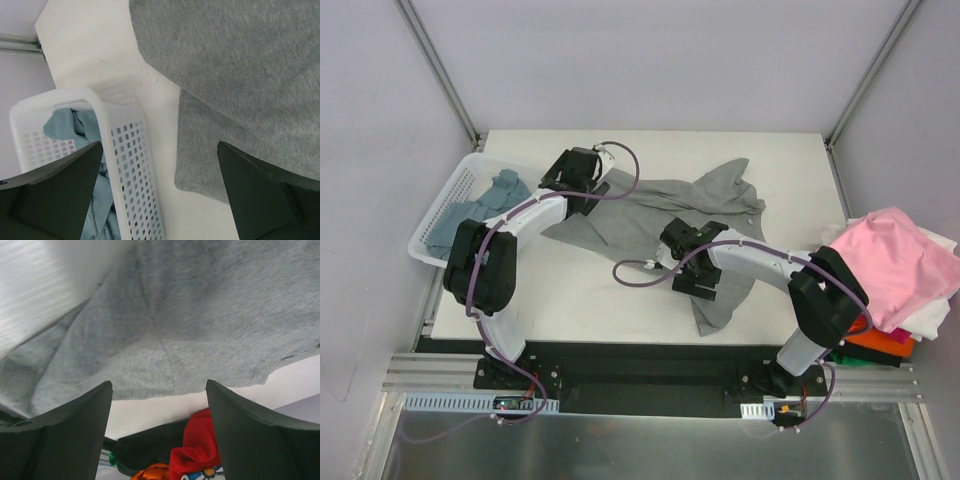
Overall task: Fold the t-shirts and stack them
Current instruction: Flatten out the tshirt
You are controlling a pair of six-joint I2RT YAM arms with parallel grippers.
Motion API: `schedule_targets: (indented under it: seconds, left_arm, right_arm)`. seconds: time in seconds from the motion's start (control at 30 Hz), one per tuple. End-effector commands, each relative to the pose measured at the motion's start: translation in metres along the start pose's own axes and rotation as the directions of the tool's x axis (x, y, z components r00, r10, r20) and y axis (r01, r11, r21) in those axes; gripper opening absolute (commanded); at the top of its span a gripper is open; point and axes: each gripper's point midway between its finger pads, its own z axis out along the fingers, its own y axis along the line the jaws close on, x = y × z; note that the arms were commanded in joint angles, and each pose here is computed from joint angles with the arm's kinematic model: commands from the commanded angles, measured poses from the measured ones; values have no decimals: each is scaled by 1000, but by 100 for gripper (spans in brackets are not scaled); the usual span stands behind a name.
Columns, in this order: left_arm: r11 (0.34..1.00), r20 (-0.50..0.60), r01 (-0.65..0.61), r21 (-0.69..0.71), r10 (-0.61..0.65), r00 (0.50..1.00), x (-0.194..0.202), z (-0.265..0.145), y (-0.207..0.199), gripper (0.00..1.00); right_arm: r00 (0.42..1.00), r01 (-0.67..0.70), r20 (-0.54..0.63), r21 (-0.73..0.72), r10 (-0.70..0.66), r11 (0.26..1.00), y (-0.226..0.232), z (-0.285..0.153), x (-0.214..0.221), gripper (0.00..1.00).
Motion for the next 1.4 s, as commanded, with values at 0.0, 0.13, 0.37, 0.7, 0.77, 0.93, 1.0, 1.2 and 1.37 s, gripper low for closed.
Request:
schedule_targets:
  seconds: [0.0,0.13,0.37,0.7,0.77,0.93,1.0,1.2,1.37]
  left_arm:
    - [1000,5,20,16,-20,1000,1,3,-8,99]
    - [1000,-4,16,27,-16,1000,3,8,-13,99]
    - [998,-26,-9,66,11,1000,20,6,-29,99]
    - [994,-49,-33,103,39,998,51,-14,-45,99]
    - [994,-58,-35,107,41,997,56,-16,-49,99]
    - [993,-65,-40,110,47,997,59,-18,-55,99]
    - [993,-58,-45,111,51,997,57,-20,-58,99]
    - [992,-59,-61,106,68,996,58,-23,-60,99]
    - [994,-43,-53,100,58,997,50,-25,-57,99]
  right_arm:
    - [1000,-15,20,38,15,999,-27,2,-9,79]
    - [999,-32,2,47,32,998,-46,13,-8,78]
    - [998,-59,-18,59,60,997,-81,32,-10,76]
    - [994,-106,-30,63,108,992,-108,59,-6,74]
    - [994,-103,-38,77,106,992,-112,64,-6,73]
    - [991,-103,-74,127,113,987,-127,83,-2,72]
    - [988,-122,-76,143,134,982,-137,86,1,72]
    - [978,-173,-83,207,193,963,-170,81,7,72]
    - [969,-184,-111,284,223,941,-196,71,19,72]
